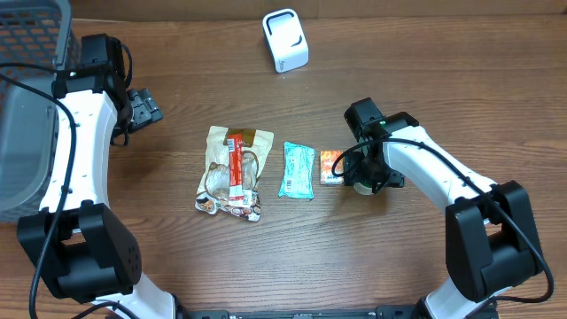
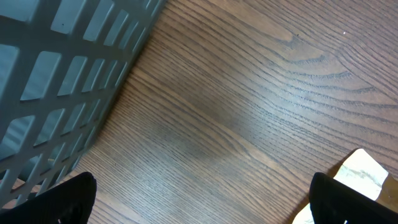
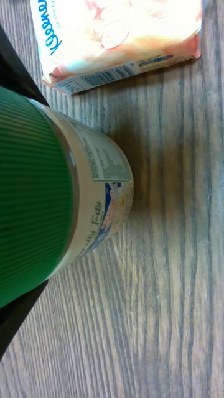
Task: Scan the item barcode
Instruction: 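Lower the right gripper and grasp the green-lidded jar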
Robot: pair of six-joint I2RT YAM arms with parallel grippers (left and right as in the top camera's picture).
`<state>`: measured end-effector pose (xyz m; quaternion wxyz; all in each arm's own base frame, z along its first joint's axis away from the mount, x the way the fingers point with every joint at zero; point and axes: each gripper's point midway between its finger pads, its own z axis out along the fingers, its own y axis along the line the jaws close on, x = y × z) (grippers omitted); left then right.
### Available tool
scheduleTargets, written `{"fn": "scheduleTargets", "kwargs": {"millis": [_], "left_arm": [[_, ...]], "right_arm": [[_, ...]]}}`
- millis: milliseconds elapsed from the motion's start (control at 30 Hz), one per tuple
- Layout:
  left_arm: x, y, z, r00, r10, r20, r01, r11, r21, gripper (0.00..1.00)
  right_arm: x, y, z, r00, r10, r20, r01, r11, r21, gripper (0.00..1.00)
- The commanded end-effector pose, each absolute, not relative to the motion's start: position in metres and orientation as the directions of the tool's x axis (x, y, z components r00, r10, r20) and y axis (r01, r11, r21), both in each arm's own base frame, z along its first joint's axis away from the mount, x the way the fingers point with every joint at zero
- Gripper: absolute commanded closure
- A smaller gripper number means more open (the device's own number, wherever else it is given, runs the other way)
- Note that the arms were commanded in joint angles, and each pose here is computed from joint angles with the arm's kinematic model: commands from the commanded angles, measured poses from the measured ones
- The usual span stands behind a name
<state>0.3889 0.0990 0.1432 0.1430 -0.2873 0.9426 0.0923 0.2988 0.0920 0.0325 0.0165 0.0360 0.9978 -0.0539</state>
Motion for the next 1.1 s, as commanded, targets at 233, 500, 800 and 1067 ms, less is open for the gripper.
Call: {"fn": "scheduleTargets", "kwargs": {"millis": [233, 500, 800, 1067], "left_arm": [[0.392, 0.102, 0.158, -0.793, -0.492, -0.36, -0.555, 0.827, 0.091, 0.0], [0.392, 0.102, 0.158, -0.793, -0.492, -0.36, -0.555, 0.827, 0.092, 0.0], [0.392, 0.102, 0.158, -0.793, -0.492, -0.36, -0.555, 0.827, 0.091, 0.0], [0.392, 0.102, 0.158, -0.793, -0.492, -0.36, -0.555, 0.827, 0.091, 0.0]], "right_arm": [[0.299, 0.09, 0.032, -0.997, 0.07, -0.038, 0.074, 0.991, -0.108, 0.16], [0.301, 0.091, 0.037, -0.996, 0.083, -0.042, 0.087, 0.991, -0.098, 0.19], [0.3, 0.09, 0.041, -0.996, 0.083, -0.028, 0.086, 0.991, -0.105, 0.09], [0.304, 0.091, 0.028, -0.995, 0.075, -0.064, 0.081, 0.992, -0.092, 0.11]]}}
